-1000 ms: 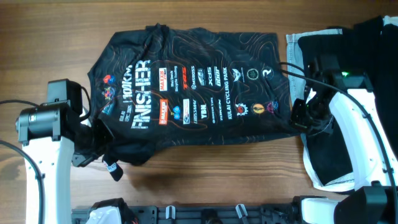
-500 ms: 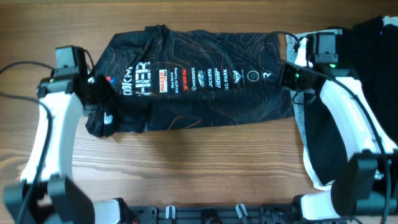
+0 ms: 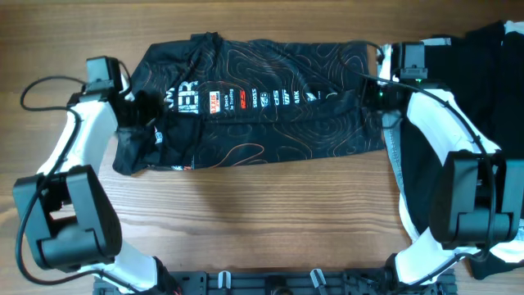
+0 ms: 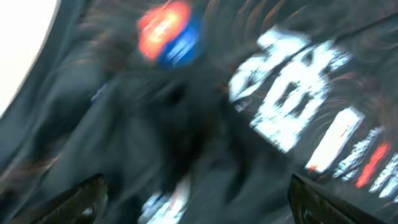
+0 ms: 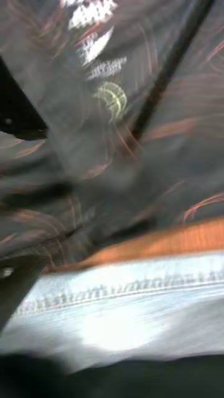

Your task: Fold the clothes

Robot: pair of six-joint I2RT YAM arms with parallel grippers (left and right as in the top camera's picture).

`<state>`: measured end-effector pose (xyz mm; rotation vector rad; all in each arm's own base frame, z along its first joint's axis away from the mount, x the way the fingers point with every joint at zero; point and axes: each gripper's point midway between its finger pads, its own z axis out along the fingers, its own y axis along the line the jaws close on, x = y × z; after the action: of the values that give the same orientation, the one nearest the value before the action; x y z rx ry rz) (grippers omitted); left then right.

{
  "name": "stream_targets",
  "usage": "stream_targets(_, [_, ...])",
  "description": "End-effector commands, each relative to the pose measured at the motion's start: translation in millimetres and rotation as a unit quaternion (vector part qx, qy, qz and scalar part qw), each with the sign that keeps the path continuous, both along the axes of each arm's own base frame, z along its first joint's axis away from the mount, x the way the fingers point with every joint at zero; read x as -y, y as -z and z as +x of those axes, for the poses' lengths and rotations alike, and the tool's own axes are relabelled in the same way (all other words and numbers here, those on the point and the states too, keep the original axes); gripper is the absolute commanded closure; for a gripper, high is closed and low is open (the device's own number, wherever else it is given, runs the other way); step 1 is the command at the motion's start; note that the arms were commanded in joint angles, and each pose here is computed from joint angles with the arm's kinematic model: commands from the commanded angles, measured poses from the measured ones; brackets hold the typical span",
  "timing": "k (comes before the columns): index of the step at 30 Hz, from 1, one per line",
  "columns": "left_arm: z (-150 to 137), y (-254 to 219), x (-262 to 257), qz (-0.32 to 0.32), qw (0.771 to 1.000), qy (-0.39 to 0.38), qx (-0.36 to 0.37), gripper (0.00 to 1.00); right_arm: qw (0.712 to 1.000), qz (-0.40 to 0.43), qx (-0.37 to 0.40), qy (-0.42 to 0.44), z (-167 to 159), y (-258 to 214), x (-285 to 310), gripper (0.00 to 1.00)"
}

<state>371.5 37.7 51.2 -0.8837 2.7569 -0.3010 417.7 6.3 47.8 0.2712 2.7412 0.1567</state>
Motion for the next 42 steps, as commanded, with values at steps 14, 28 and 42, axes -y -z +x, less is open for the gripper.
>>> stream_targets(14, [-95,68,-15,0.04,0.992,-0.029,-0.12,0.64,0.99,0.003,-0.142,0.019,-92,66,7,0.93])
stream_targets(28, [-168,58,-25,0.03,0.961,-0.085,-0.26,0.96,0.95,-0.027,-0.306,0.062,-173,61,16,0.96])
stream_targets(42, [-39,-62,-27,0.043,0.998,-0.016,0.042,0.38,0.993,-0.022,-0.094,0.066,-89,-39,19,0.01])
